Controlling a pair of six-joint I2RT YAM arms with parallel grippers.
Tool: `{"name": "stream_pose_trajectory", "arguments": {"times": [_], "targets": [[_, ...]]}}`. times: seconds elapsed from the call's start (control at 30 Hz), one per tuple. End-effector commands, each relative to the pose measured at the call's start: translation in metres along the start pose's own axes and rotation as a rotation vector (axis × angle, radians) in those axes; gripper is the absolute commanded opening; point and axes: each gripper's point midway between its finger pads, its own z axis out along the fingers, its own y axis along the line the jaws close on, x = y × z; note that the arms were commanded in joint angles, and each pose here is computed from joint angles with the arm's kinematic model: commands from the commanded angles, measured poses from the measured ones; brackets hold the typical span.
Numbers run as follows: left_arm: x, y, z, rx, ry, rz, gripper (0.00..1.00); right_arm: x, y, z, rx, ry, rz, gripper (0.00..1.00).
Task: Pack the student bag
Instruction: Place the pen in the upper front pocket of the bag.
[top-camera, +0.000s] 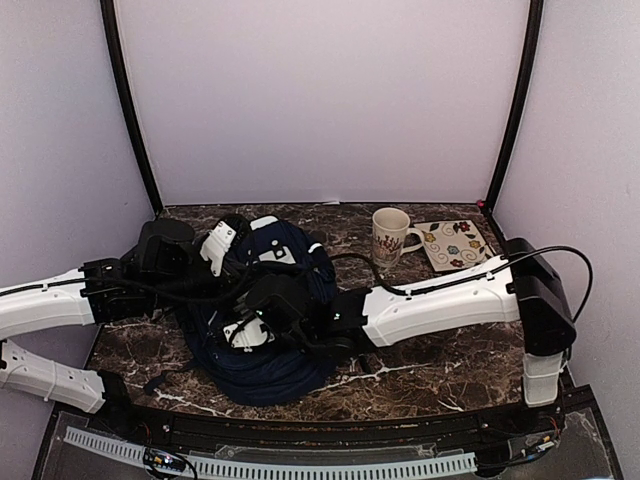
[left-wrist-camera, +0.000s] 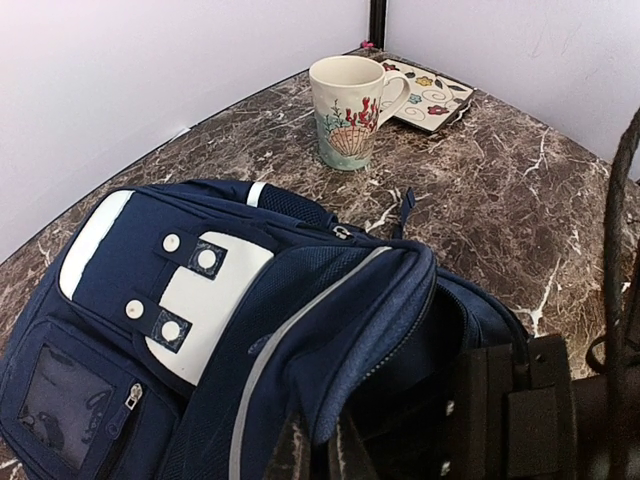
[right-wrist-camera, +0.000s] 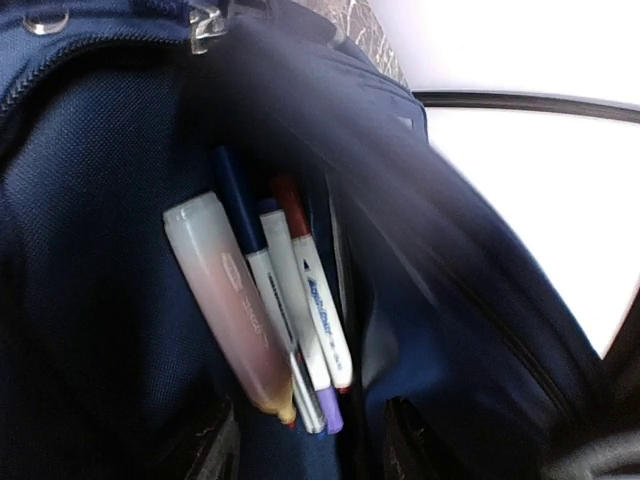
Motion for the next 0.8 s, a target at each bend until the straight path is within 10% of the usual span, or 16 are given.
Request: {"name": "stream_pose_trajectory", "arguments": {"times": [0.0, 0.33, 0.77], "targets": [[-0.052, 0.007, -0.023, -0.02, -0.185, -0.04, 0.0, -0.012, -0.025, -0.045, -0.074, -0.103, 0.166, 0.5], [-0.034, 0.015, -0.021, -0.06, -0.15, -0.06, 0.0, -0.006, 0.027, -0.129, -0.521, -0.211, 0.373, 0.5], [-0.029, 0.014, -0.023, -0.047, -0.14, -0.099, 0.0, 0.109, 0.109, -0.143, -0.682, 0.046, 0.568, 0.53]]}}
